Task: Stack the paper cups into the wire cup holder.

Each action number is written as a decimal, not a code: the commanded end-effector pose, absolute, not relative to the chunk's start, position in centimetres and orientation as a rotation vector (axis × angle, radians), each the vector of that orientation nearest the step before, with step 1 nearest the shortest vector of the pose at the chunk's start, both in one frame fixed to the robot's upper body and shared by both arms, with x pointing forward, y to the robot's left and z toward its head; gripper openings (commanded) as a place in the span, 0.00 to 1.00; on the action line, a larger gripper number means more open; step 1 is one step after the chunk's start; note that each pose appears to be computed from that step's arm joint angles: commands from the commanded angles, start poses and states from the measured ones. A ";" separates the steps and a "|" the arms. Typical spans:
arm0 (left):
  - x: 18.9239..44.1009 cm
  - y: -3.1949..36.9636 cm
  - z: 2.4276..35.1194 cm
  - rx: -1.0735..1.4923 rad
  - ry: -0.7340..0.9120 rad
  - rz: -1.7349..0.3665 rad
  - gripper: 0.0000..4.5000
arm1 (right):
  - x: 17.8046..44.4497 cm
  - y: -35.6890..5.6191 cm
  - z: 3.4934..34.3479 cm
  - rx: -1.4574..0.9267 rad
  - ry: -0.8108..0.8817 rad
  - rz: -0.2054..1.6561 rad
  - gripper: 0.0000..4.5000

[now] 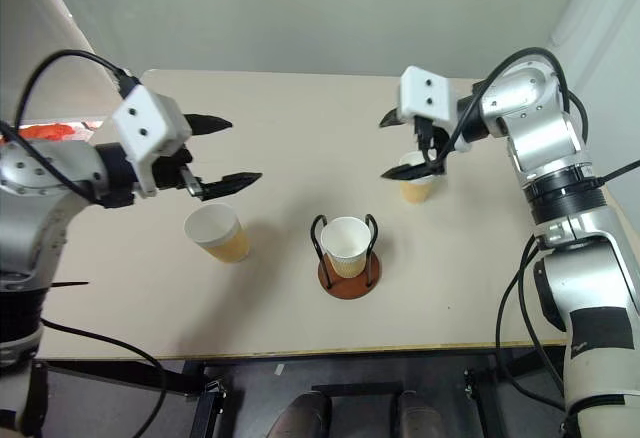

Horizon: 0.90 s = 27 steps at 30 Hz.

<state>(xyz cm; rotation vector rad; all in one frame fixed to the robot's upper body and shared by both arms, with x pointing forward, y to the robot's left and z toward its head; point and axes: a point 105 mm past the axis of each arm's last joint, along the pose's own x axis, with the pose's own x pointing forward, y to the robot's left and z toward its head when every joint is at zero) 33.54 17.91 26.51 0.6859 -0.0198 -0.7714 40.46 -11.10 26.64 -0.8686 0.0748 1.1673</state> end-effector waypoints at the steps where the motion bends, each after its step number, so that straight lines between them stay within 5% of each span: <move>1: 33.8 17.6 28.2 0.707 -0.089 -0.733 1.00 | 42.7 -13.1 26.0 -0.873 0.114 1.015 0.99; 14: 31.1 17.4 27.2 0.667 -0.018 -0.819 1.00 | 43.7 -13.2 21.5 -0.874 0.249 1.018 0.96; 17: 30.3 17.2 26.8 0.656 0.007 -0.849 1.00 | 43.8 -13.2 20.6 -0.900 0.271 1.015 0.80; 27: 29.1 17.3 27.2 0.614 0.015 -0.854 1.00 | 43.8 -13.0 19.6 -0.918 0.288 1.016 0.00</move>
